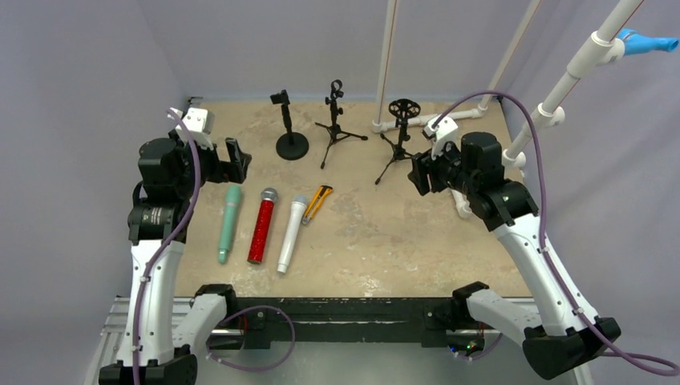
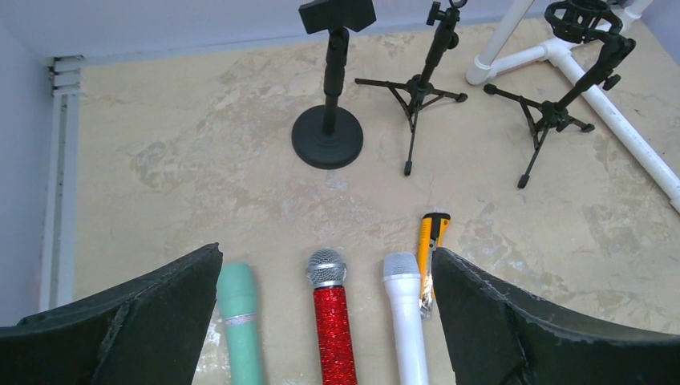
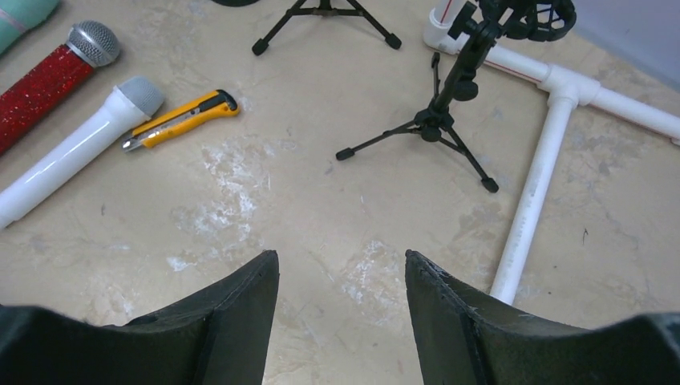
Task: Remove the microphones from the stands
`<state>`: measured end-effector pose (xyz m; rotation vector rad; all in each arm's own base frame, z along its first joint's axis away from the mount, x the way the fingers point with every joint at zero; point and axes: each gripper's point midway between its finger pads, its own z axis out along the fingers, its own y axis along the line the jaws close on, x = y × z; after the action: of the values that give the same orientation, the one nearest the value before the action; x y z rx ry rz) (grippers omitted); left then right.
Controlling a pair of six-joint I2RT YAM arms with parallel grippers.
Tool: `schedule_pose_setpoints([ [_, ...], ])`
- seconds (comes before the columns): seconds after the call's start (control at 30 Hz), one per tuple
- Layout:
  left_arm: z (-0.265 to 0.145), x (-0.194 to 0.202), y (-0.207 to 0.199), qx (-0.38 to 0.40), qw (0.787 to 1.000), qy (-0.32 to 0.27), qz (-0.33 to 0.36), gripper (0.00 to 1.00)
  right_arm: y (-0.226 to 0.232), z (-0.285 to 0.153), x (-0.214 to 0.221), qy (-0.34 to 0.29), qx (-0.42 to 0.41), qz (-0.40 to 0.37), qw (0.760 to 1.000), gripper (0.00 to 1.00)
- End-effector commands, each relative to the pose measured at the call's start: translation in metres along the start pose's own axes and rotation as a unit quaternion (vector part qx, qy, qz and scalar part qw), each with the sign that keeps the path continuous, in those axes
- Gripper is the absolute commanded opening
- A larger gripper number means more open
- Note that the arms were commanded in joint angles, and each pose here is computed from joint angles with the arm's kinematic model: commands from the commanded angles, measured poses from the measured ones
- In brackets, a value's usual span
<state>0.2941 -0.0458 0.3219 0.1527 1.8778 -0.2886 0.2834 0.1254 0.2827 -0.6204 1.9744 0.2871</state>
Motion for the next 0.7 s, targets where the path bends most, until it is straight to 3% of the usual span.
schedule_pose_setpoints([
  [0.0, -0.023, -0.012, 0.008, -0.036, 0.998, -0.035, 0.032, 1.00, -0.012, -0.008, -0.007, -0.027, 0.044, 0.027, 0.998, 0.57],
  [0.2, -0.045, -0.010, 0.012, -0.065, 0.996, -0.040, 0.039, 1.00, -0.032, -0.027, -0.003, -0.039, 0.105, 0.008, 0.994, 0.58],
  [0.37, -0.060, -0.009, 0.008, -0.069, 0.994, -0.082, 0.031, 1.00, -0.048, -0.053, -0.004, -0.053, 0.148, -0.009, 0.987, 0.58],
  [0.67, -0.063, -0.001, -0.003, -0.038, 0.994, -0.080, 0.057, 1.00, -0.065, -0.076, -0.008, -0.082, 0.174, 0.026, 0.981, 0.58],
])
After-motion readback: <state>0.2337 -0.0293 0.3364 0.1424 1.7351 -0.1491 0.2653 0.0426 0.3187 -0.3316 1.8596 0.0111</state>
